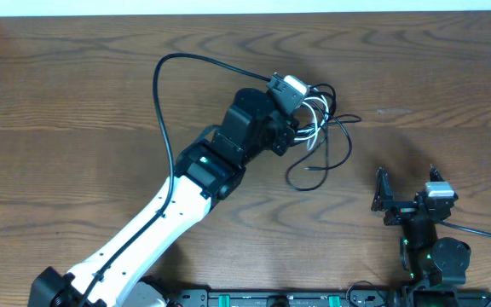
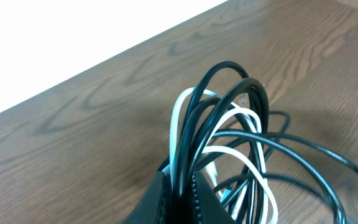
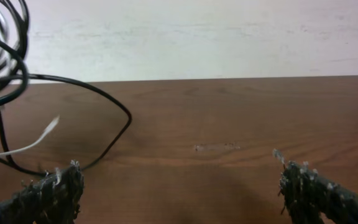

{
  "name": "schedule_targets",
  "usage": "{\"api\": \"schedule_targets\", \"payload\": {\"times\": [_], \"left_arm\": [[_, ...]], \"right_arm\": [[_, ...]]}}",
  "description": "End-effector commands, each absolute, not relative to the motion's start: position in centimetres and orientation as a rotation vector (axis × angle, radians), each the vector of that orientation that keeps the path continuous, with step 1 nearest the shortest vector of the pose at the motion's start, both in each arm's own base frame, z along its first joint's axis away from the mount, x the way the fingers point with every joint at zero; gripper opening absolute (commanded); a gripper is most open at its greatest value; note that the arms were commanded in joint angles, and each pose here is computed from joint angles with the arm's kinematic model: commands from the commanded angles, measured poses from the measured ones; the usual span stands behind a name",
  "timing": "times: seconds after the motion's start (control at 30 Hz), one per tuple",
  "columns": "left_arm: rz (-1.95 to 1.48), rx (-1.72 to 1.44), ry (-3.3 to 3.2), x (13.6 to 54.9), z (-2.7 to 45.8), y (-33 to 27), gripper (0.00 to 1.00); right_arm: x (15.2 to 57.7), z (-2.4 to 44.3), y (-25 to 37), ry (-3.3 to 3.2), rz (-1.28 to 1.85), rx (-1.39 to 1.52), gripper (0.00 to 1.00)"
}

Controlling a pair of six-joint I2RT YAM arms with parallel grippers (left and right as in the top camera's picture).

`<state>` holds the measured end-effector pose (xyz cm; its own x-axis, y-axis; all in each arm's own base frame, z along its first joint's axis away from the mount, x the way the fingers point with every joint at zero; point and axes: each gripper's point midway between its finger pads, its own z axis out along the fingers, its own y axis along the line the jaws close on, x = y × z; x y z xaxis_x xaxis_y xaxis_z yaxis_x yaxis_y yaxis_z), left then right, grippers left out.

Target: Untangle cables

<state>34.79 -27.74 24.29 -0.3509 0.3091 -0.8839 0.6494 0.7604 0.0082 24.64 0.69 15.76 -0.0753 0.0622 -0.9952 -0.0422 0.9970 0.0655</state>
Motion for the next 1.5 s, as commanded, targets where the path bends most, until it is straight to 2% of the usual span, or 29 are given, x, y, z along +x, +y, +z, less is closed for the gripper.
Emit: {"api": "schedule_targets", "payload": {"times": [0.0, 0.2, 0.47, 0.77, 0.93, 1.1, 1.23, 1.47], "left_arm": [[-0.419, 0.706, 1.879, 34.7, 27.4, -27.1, 0.08], [-0.502, 0.59, 1.86, 34.4, 29.5, -26.8, 0.07], [-0.56, 0.514, 1.856, 34.6, 30.3, -27.0, 0.07], [-0.562, 0.511, 1.855, 34.6, 30.3, -27.1, 0.07], [-0.609, 0.45, 1.863, 34.9, 30.5, -27.2, 0.07], [-0.616, 0.437, 1.883, 34.8, 30.1, -27.2, 0.08], [-0.625, 0.176, 1.924, 36.1, 30.1, -25.5, 0.08], [-0.669, -0.004, 1.937, 36.6, 30.2, -24.6, 0.07]], "right_arm": [[24.6, 15.7, 0.6, 1.643, 0.092, 0.03, 0.99], [24.6, 15.9, 1.3, 1.637, 0.14, 0.016, 0.99], [23.1, 19.1, 6.9, 1.537, 0.608, -0.064, 0.99], [21.7, 26.3, 7.8, 1.525, 0.726, -0.041, 0.99], [23.1, 30.2, 9.0, 1.624, 0.762, -0.114, 0.99], [25.5, 31.8, 11.2, 1.666, 0.897, -0.243, 0.99], [28.5, 31.5, 12.0, 1.685, 1.061, -0.171, 0.99], [30.7, 28.6, 13.5, 1.803, 1.273, -0.045, 0.98]]}}
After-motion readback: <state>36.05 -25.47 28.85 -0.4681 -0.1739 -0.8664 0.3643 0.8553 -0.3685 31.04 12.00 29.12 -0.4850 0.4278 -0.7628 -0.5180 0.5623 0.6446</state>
